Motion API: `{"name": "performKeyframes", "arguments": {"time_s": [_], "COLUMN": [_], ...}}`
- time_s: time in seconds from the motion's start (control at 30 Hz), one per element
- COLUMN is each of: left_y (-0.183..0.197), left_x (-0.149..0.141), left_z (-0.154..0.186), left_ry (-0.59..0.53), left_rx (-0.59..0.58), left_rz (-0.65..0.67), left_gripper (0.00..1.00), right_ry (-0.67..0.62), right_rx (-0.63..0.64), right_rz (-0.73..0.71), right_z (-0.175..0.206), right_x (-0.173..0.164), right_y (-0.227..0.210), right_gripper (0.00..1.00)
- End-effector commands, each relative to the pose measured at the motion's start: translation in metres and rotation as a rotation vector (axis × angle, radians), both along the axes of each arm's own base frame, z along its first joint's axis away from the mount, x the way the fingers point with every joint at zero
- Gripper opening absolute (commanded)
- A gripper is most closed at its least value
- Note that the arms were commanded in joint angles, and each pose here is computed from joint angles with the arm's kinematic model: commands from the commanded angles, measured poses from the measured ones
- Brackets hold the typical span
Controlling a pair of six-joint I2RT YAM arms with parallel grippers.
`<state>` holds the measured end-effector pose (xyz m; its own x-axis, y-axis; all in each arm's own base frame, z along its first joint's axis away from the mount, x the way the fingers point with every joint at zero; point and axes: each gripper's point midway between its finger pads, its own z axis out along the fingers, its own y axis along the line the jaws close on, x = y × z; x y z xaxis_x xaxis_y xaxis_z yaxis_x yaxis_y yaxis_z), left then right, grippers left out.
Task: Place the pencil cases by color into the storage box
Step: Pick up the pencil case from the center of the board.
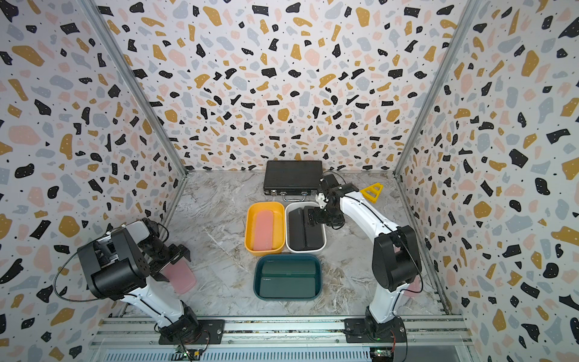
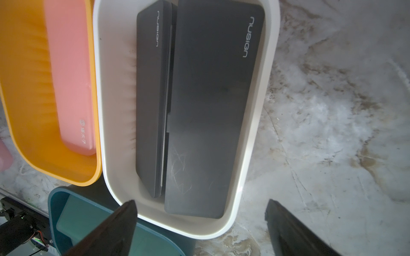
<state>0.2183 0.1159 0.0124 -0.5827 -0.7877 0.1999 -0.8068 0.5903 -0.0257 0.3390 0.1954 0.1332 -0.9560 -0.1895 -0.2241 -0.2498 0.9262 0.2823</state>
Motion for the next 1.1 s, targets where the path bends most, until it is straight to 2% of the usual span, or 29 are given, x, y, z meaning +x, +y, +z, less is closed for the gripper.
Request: {"name": "performKeyframes", "arguments": {"time_s": [0.0, 0.27, 0.63, 0.87, 1.07], "left_y": [-0.006, -0.005, -0.002, -0.003, -0.01], "left_x": [-0.005, -0.004, 0.004, 0.013, 0.031], "left_z": [-0.014, -0.012, 0.005, 0.026, 0.059], "left_ry": [0.03, 0.022, -0.054, -0.125, -0.188], "left_rx": [-0.035, -0.031, 0.003, 0.031, 0.08], "left_rz": [-0.008, -0.012, -0.015, -0.025, -0.092], "left_gripper": [0.95, 0.84, 0.77, 0.76, 0.76], "right_ry": [-0.021, -0.025, -0.033, -0.042, -0.052], "right_rx": [0.017, 0.012, 0.012, 0.005, 0.004], "right_rz": [-0.001, 0.003, 0.007, 0.008, 0.005], "right_z": [0.01, 0.011, 0.014, 0.017, 0.02], "right_x": [-0.004, -0.006, -0.004, -0.003, -0.002], "right_y": [0.001, -0.001, 0.0, -0.001, -0.002], "right_gripper": [0.96, 0.96, 0.96, 0.96, 0.96]}}
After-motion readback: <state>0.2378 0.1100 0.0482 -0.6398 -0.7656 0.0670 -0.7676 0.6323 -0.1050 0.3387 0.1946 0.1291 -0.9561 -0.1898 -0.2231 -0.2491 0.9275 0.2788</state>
